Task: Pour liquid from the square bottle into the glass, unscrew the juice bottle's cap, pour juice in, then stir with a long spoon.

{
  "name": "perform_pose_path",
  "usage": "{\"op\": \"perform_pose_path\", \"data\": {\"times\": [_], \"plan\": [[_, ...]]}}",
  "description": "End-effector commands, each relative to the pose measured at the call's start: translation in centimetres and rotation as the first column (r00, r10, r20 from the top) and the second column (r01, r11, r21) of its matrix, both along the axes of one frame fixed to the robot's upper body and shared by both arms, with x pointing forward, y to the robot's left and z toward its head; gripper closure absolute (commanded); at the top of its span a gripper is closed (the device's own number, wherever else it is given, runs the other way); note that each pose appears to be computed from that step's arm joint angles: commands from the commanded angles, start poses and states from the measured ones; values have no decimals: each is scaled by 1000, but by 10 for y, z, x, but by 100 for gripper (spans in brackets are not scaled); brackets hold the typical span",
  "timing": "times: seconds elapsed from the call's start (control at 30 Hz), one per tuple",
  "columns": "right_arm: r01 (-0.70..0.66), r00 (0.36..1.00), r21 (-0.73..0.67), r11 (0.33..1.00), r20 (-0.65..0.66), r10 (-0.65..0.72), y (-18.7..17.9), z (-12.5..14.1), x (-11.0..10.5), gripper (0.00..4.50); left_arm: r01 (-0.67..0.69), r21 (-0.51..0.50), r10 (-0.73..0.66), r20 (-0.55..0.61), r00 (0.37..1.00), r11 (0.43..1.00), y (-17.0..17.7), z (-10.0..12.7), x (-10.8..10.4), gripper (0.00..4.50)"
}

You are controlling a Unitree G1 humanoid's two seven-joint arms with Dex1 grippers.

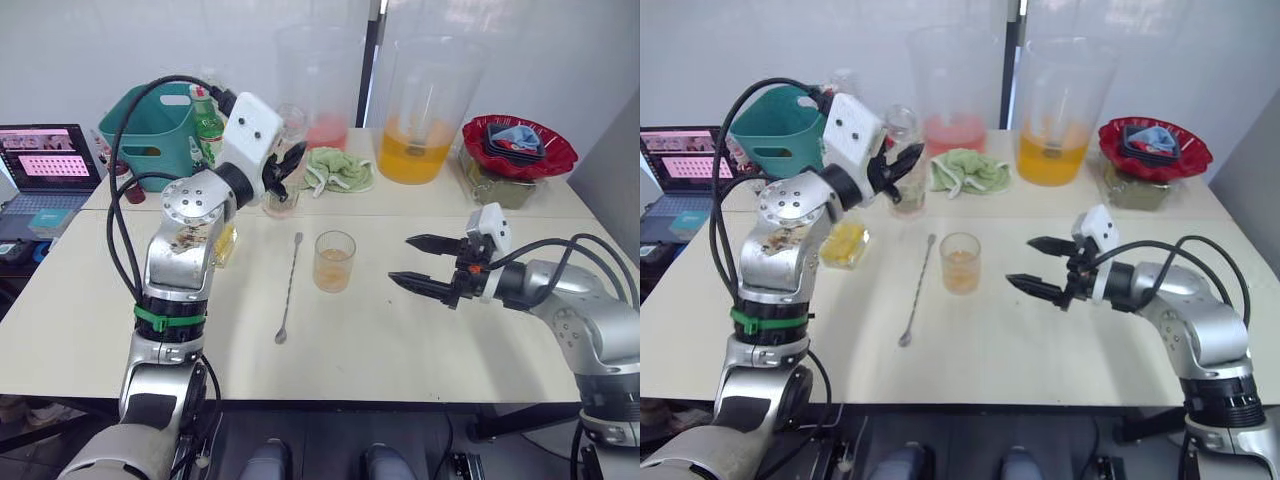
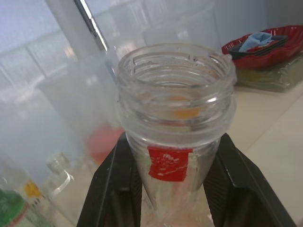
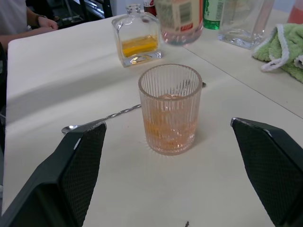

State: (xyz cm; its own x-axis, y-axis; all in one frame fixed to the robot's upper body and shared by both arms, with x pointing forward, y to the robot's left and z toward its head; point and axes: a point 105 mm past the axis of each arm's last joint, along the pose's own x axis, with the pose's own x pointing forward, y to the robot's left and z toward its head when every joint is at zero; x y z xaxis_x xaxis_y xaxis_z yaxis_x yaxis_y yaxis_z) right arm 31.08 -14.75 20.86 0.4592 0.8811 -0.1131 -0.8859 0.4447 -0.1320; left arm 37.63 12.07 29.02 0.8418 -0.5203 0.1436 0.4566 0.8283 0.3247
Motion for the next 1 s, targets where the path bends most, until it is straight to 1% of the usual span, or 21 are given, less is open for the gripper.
{"op": "perform_pose_path", "data": {"times": [0.03, 0.13, 0.2, 0.27, 0.37, 0.4, 0.5, 0.57, 0.6, 0.67, 0.77, 0.87, 0.93, 1.0], "plan": [[-54, 998, -5, 999, 24, 54, 5, 11, 0, 5, -13, -109, 5, -72, 997, 994, 36, 13, -28, 318], [-89, 996, -21, 996, 13, 90, 8, 11, 1, 5, -32, -151, 11, -137, 990, 988, 60, 14, -48, 318], [-118, 993, -20, 993, 8, 118, 10, 12, 0, 5, -48, -138, 24, -168, 985, 989, 70, 9, -60, 318], [-158, 987, -7, 987, 13, 159, 14, 14, -2, 5, -71, -149, 43, -187, 981, 986, 83, 6, -74, 318], [-230, 973, 27, 973, 18, 229, 20, 19, -7, 5, -109, -177, 74, -193, 978, 978, 102, 6, -87, 318], [-251, 968, 39, 967, 18, 250, 24, 21, -9, 5, -133, -176, 98, -195, 976, 975, 113, 6, -90, 318], [-310, 951, 40, 950, 17, 309, 32, 22, -15, 5, -284, -178, 249, -196, 948, 942, 163, 7, -96, 318], [-313, 950, 35, 949, 16, 313, 34, 21, -15, 5, -334, -224, 304, -156, 940, 916, 187, 15, -98, 318], [-313, 950, 33, 949, 17, 312, 34, 21, -14, 5, -366, -259, 338, -148, 929, 894, 201, 18, -98, 318], [-312, 950, 34, 950, 19, 311, 36, 21, -14, 5, -428, -278, 409, -127, 904, 860, 222, 20, -95, 318], [-306, 952, 35, 951, 19, 306, 36, 21, -13, 5, -464, -294, 450, -117, 885, 836, 235, 20, -87, 318], [-292, 956, 34, 956, 20, 291, 35, 20, -13, 5, -495, -331, 490, -105, 865, 803, 250, 20, -71, 318], [-283, 959, 32, 959, 19, 283, 35, 19, -14, 5, -492, -342, 485, -110, 867, 801, 252, 16, -58, 318], [-266, 964, 33, 963, 19, 266, 33, 19, -13, 5, -484, -346, 474, -118, 872, 804, 250, 11, -38, 318]]}}
